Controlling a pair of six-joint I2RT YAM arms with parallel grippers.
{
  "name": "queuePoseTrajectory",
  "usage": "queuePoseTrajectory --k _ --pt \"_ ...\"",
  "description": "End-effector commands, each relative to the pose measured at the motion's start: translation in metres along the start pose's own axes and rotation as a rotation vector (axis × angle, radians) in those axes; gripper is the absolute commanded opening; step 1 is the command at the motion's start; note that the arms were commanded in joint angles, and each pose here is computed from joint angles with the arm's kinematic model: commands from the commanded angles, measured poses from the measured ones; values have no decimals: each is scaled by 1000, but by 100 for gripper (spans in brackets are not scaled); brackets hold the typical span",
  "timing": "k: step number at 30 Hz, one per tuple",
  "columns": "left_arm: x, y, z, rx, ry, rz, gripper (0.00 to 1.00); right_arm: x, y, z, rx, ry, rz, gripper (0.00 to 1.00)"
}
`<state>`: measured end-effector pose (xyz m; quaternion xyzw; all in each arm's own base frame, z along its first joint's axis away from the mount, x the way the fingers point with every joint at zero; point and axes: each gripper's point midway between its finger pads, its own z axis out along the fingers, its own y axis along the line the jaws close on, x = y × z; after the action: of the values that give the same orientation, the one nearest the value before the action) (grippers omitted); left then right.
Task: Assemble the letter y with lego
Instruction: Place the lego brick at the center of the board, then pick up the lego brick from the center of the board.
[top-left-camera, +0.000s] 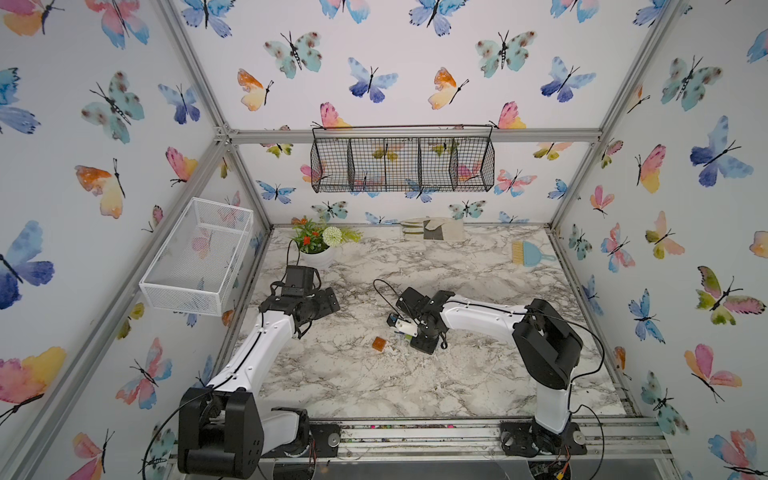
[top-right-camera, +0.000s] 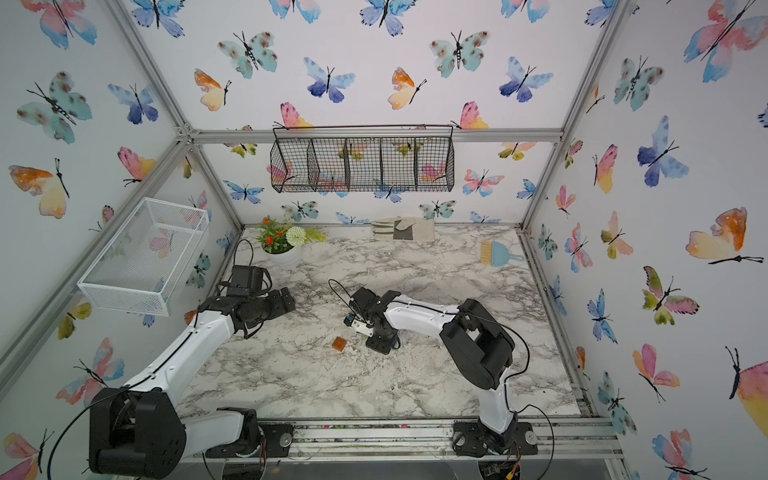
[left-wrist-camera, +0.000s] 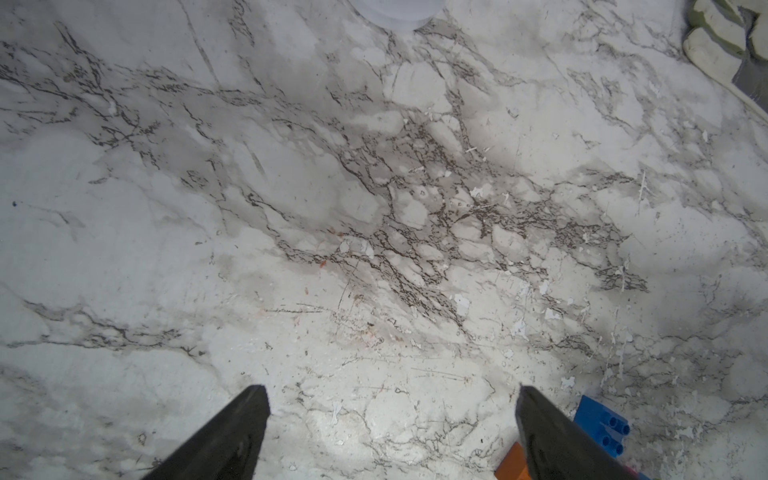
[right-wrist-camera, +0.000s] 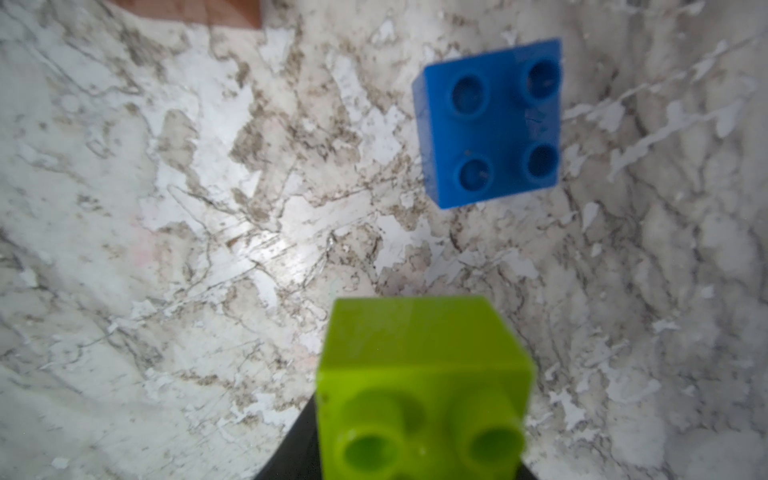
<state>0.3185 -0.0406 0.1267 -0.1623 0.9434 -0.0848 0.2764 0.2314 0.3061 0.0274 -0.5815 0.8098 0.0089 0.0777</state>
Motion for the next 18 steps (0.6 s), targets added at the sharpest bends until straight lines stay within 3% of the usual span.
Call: queuePoseTrajectory --k 1,12,18 --pt "-5 2 -2 -22 -15 0 94 -4 3 1 -29 -1 23 44" --pt "-4 3 -2 -22 -16 -4 94 -2 4 11 -35 20 39 42" --pt "-2 1 -1 -8 -9 -6 94 -8 1 7 -22 -5 49 32"
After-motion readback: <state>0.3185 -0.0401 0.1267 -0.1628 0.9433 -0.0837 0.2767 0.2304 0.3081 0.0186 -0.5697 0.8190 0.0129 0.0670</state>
